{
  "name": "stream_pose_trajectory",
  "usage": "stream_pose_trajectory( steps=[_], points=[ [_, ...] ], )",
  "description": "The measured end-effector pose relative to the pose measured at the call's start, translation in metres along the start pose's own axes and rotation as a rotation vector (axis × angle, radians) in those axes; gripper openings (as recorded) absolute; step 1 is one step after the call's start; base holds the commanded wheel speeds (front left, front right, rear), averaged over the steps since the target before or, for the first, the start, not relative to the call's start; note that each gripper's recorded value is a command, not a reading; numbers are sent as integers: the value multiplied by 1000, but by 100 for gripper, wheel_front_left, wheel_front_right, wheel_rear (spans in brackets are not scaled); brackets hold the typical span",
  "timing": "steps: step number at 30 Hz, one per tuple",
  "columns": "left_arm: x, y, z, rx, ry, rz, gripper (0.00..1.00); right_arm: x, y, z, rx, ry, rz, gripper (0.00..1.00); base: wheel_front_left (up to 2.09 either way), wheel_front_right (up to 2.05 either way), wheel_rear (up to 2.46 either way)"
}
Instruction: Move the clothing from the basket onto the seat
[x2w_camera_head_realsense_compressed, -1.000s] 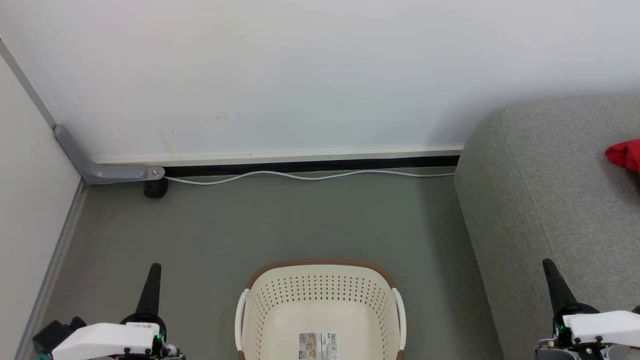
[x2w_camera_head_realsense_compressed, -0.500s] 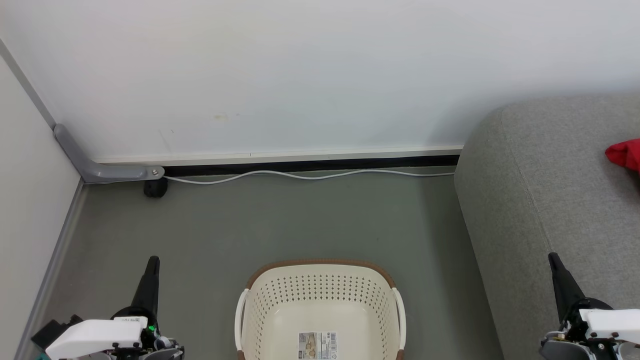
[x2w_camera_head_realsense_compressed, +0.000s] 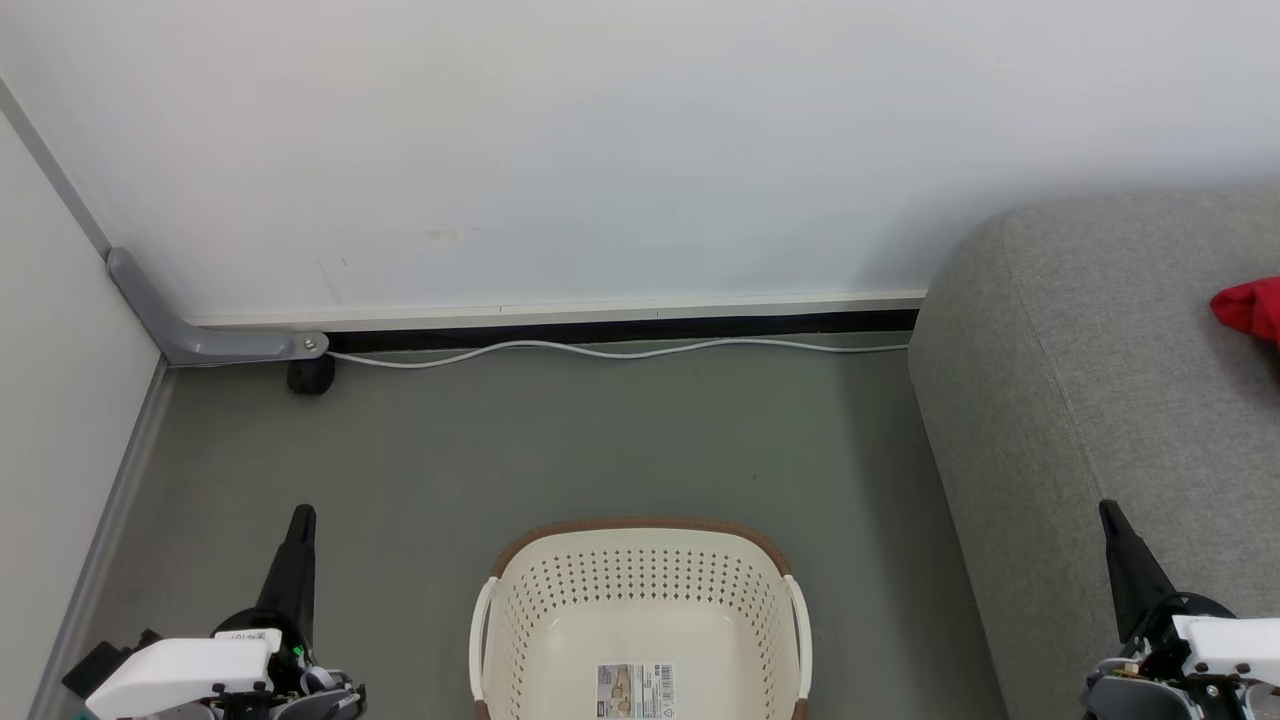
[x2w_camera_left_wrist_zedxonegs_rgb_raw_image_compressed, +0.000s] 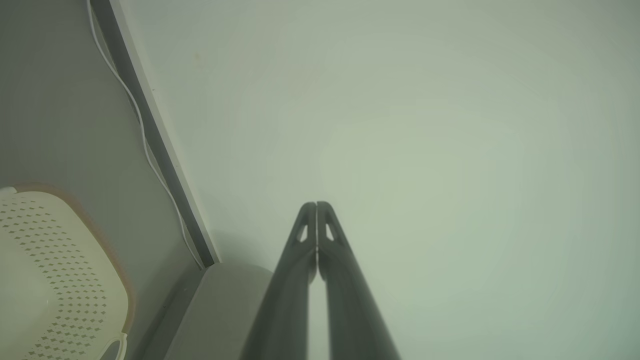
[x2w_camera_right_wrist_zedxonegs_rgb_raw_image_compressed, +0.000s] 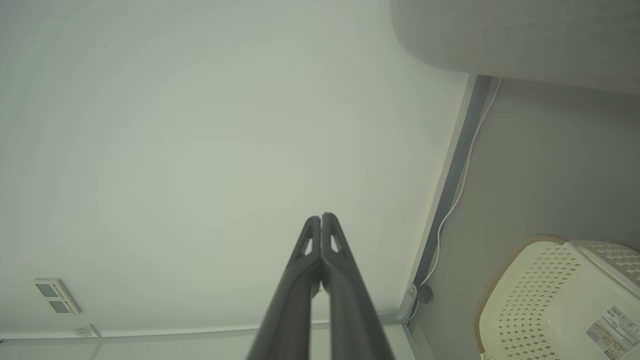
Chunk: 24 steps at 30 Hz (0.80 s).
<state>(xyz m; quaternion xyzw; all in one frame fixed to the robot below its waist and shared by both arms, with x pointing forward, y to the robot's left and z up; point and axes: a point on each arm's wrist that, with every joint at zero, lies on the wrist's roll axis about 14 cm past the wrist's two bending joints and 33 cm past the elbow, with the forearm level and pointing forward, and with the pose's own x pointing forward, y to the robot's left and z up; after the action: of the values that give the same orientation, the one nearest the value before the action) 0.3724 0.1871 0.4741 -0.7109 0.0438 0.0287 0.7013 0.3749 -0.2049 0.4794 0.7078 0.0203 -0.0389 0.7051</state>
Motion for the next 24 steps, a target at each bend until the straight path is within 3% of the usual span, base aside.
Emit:
stream_pose_trajectory(
  steps=[24],
  points=[
    [0, 0, 0, 0, 1, 0, 0, 0, 0, 0, 0, 0, 1, 0, 0, 0, 0]
  ],
)
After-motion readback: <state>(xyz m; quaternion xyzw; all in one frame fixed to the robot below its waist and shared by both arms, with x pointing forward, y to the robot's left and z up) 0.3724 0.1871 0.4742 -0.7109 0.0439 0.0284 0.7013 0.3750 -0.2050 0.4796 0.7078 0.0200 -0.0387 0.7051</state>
